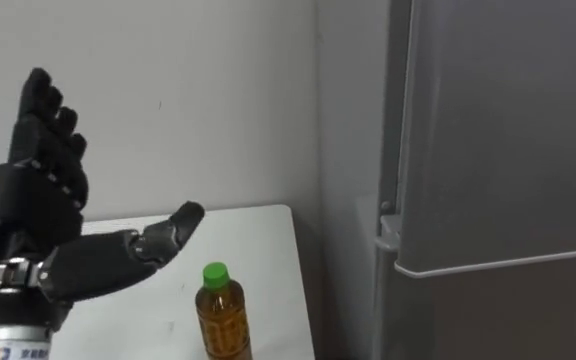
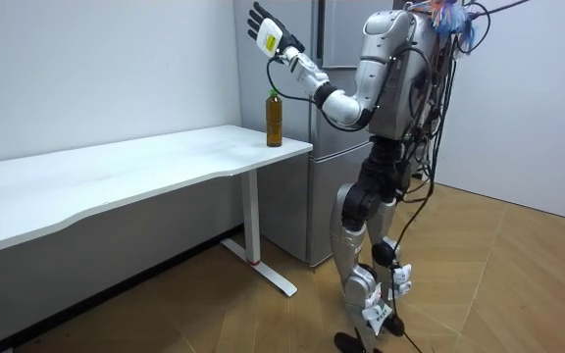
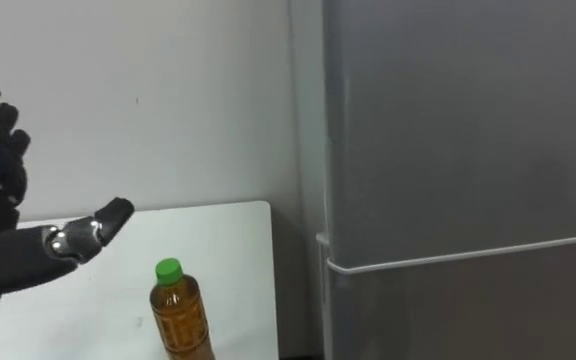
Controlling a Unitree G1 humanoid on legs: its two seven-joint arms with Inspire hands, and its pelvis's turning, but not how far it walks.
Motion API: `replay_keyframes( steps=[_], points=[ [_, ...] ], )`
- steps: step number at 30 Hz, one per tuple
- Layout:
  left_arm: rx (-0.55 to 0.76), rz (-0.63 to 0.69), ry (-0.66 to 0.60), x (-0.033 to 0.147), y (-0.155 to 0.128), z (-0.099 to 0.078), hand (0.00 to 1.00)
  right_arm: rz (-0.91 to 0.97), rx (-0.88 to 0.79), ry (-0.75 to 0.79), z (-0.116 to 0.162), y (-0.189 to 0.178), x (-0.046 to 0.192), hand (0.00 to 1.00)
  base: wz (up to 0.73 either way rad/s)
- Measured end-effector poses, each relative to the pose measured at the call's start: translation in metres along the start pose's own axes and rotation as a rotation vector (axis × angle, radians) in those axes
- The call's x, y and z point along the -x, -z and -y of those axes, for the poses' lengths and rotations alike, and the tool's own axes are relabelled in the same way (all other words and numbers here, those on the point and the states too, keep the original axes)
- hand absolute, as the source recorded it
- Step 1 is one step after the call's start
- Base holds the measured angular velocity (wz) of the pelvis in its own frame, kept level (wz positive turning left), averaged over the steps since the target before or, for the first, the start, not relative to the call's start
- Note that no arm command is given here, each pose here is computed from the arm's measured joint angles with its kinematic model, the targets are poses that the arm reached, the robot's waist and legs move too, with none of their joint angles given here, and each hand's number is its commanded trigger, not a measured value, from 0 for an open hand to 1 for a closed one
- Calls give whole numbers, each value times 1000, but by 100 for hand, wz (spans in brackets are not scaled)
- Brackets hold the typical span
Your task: Put the bottle in the upper fridge
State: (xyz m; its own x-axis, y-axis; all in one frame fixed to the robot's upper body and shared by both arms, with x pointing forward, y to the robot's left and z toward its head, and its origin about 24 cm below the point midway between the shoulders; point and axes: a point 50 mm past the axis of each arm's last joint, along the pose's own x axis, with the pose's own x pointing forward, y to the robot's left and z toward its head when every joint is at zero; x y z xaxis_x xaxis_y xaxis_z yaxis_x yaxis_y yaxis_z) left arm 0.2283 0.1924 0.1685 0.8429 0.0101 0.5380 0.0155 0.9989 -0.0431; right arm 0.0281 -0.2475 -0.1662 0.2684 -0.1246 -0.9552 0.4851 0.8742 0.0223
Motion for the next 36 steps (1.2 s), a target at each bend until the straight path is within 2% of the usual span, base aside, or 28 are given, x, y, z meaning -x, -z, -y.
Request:
replay_keyframes(
  steps=[3,12,20,29,36],
  points=[
    [19,-7,60,-5,0,8,0,-3,-2,1,0,0,0,0,0],
    [67,138,206,-24,-25,34,0,-5,-2,-1,-2,-2,-1,0,0],
    [179,143,392,-19,-26,63,0,7,18,-11,-4,-7,-2,0,-2],
    [235,124,507,-15,-23,76,0,-7,38,-22,-8,-12,-4,0,0],
    [273,84,604,-9,-19,92,0,-4,71,-28,-9,-18,-5,0,0]
  ],
)
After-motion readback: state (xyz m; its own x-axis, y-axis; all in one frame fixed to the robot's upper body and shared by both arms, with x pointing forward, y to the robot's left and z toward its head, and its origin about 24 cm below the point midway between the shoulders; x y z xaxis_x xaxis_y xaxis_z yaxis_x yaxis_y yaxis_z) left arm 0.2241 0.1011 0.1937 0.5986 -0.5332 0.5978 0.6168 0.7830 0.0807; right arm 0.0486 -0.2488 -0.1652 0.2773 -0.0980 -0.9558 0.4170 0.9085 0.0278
